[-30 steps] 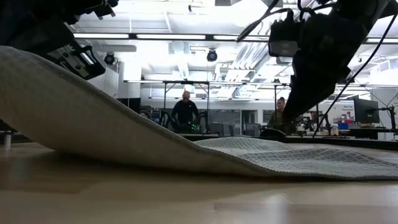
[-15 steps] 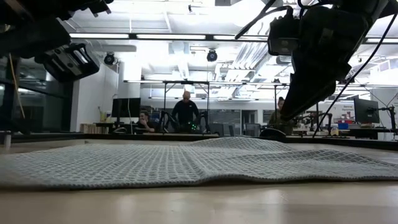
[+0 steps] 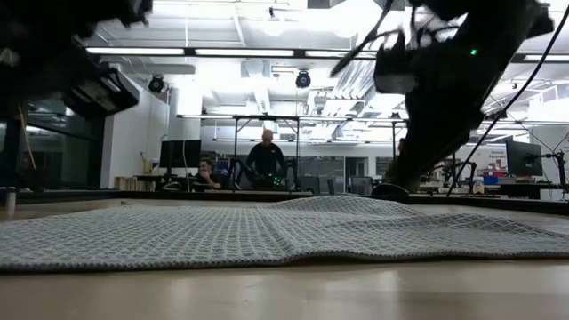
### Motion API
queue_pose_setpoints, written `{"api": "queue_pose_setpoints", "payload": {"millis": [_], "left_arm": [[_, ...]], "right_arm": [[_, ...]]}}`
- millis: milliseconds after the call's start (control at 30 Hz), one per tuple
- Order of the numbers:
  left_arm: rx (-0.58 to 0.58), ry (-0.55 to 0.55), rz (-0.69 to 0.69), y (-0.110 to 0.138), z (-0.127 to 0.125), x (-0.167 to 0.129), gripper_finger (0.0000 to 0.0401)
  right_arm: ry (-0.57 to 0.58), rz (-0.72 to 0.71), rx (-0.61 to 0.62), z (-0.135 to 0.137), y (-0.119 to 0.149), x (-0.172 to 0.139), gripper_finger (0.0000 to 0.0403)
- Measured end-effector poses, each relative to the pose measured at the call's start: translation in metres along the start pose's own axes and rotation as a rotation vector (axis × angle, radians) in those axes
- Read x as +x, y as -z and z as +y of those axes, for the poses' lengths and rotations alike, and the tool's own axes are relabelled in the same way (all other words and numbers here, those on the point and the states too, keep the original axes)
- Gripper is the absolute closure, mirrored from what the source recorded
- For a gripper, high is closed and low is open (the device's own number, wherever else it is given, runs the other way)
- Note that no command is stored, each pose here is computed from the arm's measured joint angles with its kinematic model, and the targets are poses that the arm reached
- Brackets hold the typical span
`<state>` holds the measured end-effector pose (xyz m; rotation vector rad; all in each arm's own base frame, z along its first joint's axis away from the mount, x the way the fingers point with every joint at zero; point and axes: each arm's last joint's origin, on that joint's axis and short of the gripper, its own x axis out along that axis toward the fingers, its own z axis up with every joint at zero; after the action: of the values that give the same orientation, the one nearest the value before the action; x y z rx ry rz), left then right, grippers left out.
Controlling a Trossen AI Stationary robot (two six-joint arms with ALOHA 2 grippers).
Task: Fold microfiber towels
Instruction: Fold the gray microfiber towel
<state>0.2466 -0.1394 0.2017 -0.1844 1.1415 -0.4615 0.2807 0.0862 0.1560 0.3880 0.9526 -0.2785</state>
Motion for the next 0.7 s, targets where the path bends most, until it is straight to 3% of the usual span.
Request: {"api": "queue_pose_setpoints", "payload": {"millis": [200,700], "left_arm": [[0.005,-0.267,-0.037,0.012,0.021,0.008,0.0336],[-0.195,-0.534,-0.083,0.032,0.124,-0.002,0.0336]], "right_arm": [[0.066,0.008,-0.004,-0.016,-0.008,0.019,0.0295],[0.096,-0.093,-0.011,-0.043,-0.037,0.025,0.0295]]}}
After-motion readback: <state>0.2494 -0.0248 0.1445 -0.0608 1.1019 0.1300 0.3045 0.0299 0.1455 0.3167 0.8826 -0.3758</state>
